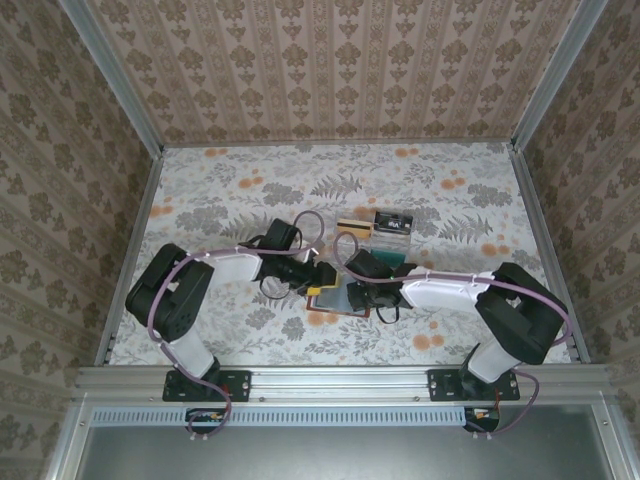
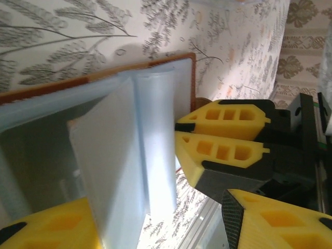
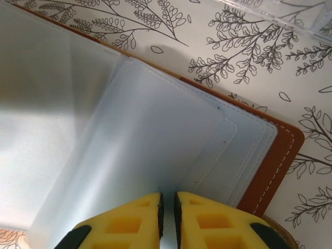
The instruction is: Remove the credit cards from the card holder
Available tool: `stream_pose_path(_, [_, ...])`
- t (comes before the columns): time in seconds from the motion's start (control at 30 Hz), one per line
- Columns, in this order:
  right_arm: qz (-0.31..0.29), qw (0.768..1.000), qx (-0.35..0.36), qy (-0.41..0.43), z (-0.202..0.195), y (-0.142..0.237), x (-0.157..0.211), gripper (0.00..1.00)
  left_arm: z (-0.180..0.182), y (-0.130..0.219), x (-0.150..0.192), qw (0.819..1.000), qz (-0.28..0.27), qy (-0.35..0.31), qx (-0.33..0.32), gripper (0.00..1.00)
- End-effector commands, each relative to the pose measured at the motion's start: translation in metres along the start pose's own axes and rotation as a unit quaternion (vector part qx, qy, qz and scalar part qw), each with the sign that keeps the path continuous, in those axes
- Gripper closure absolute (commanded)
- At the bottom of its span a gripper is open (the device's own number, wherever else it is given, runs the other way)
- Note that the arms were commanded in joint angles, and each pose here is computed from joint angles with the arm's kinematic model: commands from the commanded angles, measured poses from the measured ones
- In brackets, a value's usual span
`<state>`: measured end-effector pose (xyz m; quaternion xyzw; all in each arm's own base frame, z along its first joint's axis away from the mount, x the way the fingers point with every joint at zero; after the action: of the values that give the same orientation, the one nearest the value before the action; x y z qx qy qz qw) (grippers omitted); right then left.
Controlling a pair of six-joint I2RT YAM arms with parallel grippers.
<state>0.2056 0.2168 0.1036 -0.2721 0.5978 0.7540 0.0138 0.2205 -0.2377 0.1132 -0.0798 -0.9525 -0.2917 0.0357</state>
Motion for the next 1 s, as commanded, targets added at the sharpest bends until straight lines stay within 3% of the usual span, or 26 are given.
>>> stream_pose_path(0.0, [-0.015,0.999,0.003,-0.028,-0.007,0.009,0.006,0.82,-0.024,0.002,0.0,0.999,0.008,-0.034,0.032,0.43])
stream_pose_path(0.4, [-0.102,0.988,0.037,-0.111,-0.047,0.058,0.017,0.79,-0.045,-0.023,-0.004,0.997,0.049,-0.056,0.02,0.44])
stream_pose_path(0.67, [-0.113,0.986,0.032,-0.115,-0.051,0.068,0.017,0.77,-0.037,-0.038,-0.007,0.996,0.072,-0.042,-0.016,0.44])
stream_pose_path(0.97, [-0.111,0.989,0.0,-0.102,-0.039,0.065,-0.001,0.76,-0.032,-0.015,-0.006,0.998,0.033,-0.04,-0.038,0.46])
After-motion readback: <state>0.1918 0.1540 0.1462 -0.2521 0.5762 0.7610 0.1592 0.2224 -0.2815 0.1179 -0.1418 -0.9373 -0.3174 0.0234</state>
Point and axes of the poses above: each hand's point on the last joint's axis, 136 mm out from that joint toward the fingers, its own y axis back along the fingers, its own z axis along the line the jaws close on, x = y × z, the point moved 9 cm from there along y, back along the fingers, and after that the axes turned 10 degrees about y, right-handed, at the moved point
